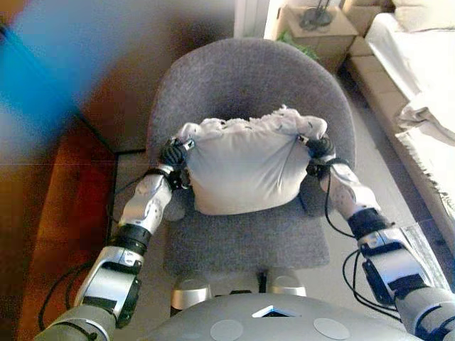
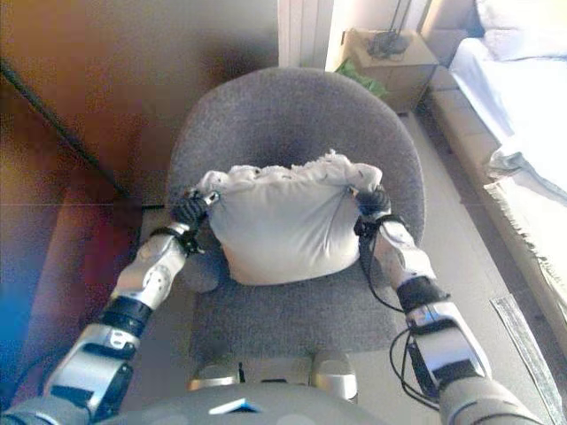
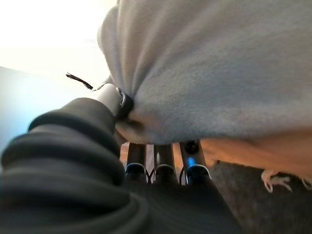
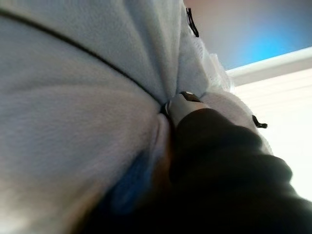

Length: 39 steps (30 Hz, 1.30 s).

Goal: Pick up the cushion and take it to the sofa

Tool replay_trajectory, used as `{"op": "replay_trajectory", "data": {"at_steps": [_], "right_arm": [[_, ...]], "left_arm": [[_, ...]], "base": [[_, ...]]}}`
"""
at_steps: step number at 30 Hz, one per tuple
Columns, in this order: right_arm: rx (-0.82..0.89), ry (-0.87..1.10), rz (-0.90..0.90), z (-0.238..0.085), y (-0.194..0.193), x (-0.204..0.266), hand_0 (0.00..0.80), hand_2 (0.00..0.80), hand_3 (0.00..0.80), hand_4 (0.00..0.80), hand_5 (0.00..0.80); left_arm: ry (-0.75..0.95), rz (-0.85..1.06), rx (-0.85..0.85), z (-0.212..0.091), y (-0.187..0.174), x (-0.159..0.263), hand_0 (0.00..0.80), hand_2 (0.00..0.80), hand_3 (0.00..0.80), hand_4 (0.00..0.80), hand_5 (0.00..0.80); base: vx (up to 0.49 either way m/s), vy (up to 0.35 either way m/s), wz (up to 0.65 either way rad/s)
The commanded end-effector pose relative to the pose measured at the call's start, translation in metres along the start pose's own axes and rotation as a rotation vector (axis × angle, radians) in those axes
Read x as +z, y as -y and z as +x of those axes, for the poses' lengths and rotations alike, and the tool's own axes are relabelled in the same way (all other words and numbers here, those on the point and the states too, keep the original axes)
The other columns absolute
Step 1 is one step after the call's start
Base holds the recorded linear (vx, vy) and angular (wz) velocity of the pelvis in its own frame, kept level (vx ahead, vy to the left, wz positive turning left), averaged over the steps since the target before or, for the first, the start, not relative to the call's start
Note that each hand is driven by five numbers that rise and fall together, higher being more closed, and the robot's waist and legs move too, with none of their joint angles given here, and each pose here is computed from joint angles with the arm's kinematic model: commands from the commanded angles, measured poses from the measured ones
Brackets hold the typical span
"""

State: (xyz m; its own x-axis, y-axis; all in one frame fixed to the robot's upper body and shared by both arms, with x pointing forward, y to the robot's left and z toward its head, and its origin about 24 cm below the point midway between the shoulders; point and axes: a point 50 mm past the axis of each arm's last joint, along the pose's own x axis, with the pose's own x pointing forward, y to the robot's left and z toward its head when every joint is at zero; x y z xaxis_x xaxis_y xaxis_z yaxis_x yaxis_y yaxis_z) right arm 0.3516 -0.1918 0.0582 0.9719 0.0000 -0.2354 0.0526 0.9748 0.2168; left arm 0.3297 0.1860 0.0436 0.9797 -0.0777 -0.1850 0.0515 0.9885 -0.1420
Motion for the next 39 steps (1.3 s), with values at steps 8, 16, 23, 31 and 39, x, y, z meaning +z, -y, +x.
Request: {"op": "replay_trajectory", "data": {"at_steps": [8,16,23,31,39], "right_arm": [[0.207,0.423,-0.040,0.015,-0.068,0.128,0.800,0.800,0.800,0.800,0.800],[0.210,0.411,-0.078,0.016,-0.083,0.126,0.800,0.800,0.800,0.800,0.800],[0.161,0.486,-0.096,0.016,-0.089,0.165,0.800,0.800,0.800,0.800,0.800],[0.130,0.554,-0.203,0.011,-0.095,0.215,0.800,0.800,0.800,0.800,0.800],[0.093,0.543,-0.276,0.010,-0.092,0.233,0.800,0.800,0.800,0.800,0.800]], "left_arm": [[0.398,-0.015,-0.078,0.033,0.039,0.117,0.800,0.800,0.800,0.800,0.800],[0.379,-0.079,-0.074,0.039,0.049,0.120,0.800,0.800,0.800,0.800,0.800],[0.410,-0.011,-0.048,0.047,0.059,0.156,0.800,0.800,0.800,0.800,0.800],[0.470,-0.128,-0.042,0.048,0.072,0.212,0.800,0.800,0.800,0.800,0.800],[0.511,-0.141,-0.035,0.045,0.088,0.223,0.800,0.800,0.800,0.800,0.800]], "base": [[-0.178,0.046,0.11],[0.057,0.067,0.02],[0.024,0.048,0.08],[0.016,0.033,0.05],[0.031,0.010,-0.01]]}}
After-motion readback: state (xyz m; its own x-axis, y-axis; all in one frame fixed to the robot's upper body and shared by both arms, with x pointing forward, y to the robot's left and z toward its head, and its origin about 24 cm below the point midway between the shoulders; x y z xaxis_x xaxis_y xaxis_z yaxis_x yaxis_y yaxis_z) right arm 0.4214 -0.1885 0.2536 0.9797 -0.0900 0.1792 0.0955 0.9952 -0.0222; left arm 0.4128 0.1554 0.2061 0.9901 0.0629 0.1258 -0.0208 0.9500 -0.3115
